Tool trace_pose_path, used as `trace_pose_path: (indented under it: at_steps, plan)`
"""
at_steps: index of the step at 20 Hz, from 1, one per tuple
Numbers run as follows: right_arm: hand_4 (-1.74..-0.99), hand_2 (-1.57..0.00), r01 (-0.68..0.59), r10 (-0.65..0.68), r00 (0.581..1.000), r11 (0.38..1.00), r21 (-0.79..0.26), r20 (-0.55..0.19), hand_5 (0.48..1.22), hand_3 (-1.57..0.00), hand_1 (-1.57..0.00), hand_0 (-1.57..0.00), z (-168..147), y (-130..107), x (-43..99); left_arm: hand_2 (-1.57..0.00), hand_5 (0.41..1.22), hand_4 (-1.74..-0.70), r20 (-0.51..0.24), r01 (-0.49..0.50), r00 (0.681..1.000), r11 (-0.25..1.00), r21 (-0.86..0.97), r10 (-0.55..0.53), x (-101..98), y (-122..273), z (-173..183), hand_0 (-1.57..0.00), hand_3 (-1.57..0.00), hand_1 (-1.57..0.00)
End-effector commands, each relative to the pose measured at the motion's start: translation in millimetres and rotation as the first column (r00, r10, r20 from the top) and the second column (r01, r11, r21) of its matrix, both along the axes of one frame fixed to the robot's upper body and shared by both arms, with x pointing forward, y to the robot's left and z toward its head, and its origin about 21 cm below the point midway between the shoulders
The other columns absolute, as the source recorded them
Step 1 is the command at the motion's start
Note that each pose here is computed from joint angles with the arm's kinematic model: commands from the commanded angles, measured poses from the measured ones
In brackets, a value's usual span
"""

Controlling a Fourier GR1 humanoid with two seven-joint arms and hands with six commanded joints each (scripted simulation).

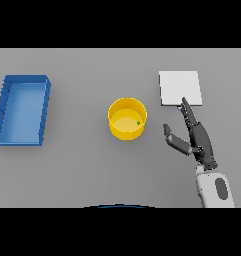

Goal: Pick up the red beaker and tilt it to pour out 1 green nut into yellow bowl. Pick up the yellow bowl and place it on the metallic measuring scale.

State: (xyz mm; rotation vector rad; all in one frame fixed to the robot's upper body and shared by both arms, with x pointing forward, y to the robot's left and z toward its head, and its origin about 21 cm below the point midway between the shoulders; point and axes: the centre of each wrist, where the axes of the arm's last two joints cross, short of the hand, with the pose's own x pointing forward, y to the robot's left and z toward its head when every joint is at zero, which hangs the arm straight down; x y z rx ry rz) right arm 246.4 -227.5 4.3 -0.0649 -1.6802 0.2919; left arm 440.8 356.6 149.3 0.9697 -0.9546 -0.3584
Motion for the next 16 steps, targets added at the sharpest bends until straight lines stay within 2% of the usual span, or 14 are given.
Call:
trace_pose_path:
  at_steps: [1,4,5,6,7,9,10,12,13,14,16]
  plan:
    - [-1.309,0.0,0.005,-0.005,1.0,1.0,-0.007,-0.009,0.72,0.0,0.0,0.0,-1.0,1.5,1.4,-1.57,1.221,-1.74,0.001,-0.001,1.0,1.0,-0.005,0.001,-7.0,1.9,-7.4,-1.57,-1.41,-1.57]
    - [-1.327,0.0,0.017,-0.017,1.0,1.0,-0.026,-0.005,0.724,0.0,0.0,0.0,-0.7,-4.5,-0.4,-1.57,1.221,-1.74,0.016,-0.01,1.0,1.0,-0.02,0.01,-23.9,-2.8,-12.5,-1.57,-1.34,-1.57]
    - [-1.332,0.0,0.015,-0.015,1.0,1.0,-0.016,0.0,0.723,0.0,0.0,0.0,-0.5,-3.1,-0.8,-1.57,1.19,-1.74,0.015,-0.025,1.0,0.999,-0.027,0.025,-29.2,-5.2,-16.1,-1.57,-1.33,-1.57]
    - [-1.335,0.0,0.016,-0.016,1.0,1.0,-0.019,-0.013,0.725,0.0,0.0,0.0,-1.6,-1.6,1.4,-1.57,1.146,-1.74,0.018,-0.027,0.999,0.999,-0.037,0.028,-33.6,-8.0,-18.3,-1.57,-1.32,-1.57]
    - [-1.336,0.0,0.014,-0.014,1.0,1.0,-0.017,-0.01,0.727,0.0,0.0,0.0,2.5,-2.4,2.1,-1.57,1.106,-1.68,0.018,-0.018,1.0,0.999,-0.044,0.019,-39.6,-9.9,-23.7,-1.57,-1.37,-1.57]
    - [-1.326,0.0,0.022,-0.023,1.0,0.999,-0.029,-0.012,0.728,0.0,0.0,0.0,-1.1,-1.7,1.4,-1.57,0.962,-1.59,0.007,-0.001,1.0,0.999,-0.054,0.001,-46.1,-13.5,-24.4,-1.57,-1.44,-1.57]
    - [-1.326,0.0,0.021,-0.021,1.0,1.0,-0.021,-0.002,0.73,0.0,0.0,0.0,-0.8,-2.8,0.3,-1.57,0.896,-1.5,0.003,0.006,1.0,0.998,-0.06,-0.006,-52.0,-12.5,-29.0,-1.57,-1.27,-1.57]
    - [-1.327,0.0,0.014,-0.014,1.0,1.0,-0.016,0.005,0.73,0.0,0.0,0.0,0.2,2.6,1.8,-1.57,0.81,-1.25,-0.024,0.041,0.999,0.996,-0.077,-0.043,-58.3,-15.9,-29.1,-1.57,-0.93,-1.57]
    - [-1.325,0.0,0.018,-0.018,1.0,1.0,-0.017,0.004,0.731,0.0,0.0,0.0,1.9,0.0,2.7,-1.41,0.779,-1.13,-0.029,0.081,0.996,0.991,-0.111,-0.085,-64.1,-20.3,-32.1,-1.57,-0.85,-1.52]
    - [-1.32,0.0,0.014,-0.014,1.0,1.0,-0.021,0.007,0.731,0.0,0.0,0.0,3.1,3.8,2.4,-1.16,0.757,-1.05,-0.031,0.108,0.993,0.984,-0.144,-0.114,-66.1,-19.2,-26.5,-1.44,-0.71,-1.29]
    - [-1.321,0.0,0.02,-0.02,1.0,1.0,-0.02,-0.003,0.727,0.0,0.0,0.0,2.1,1.7,-0.1,-0.75,0.716,-0.92,-0.041,0.149,0.986,0.972,-0.181,-0.159,-71.2,-20.2,-18.1,-0.98,-0.46,-0.83]
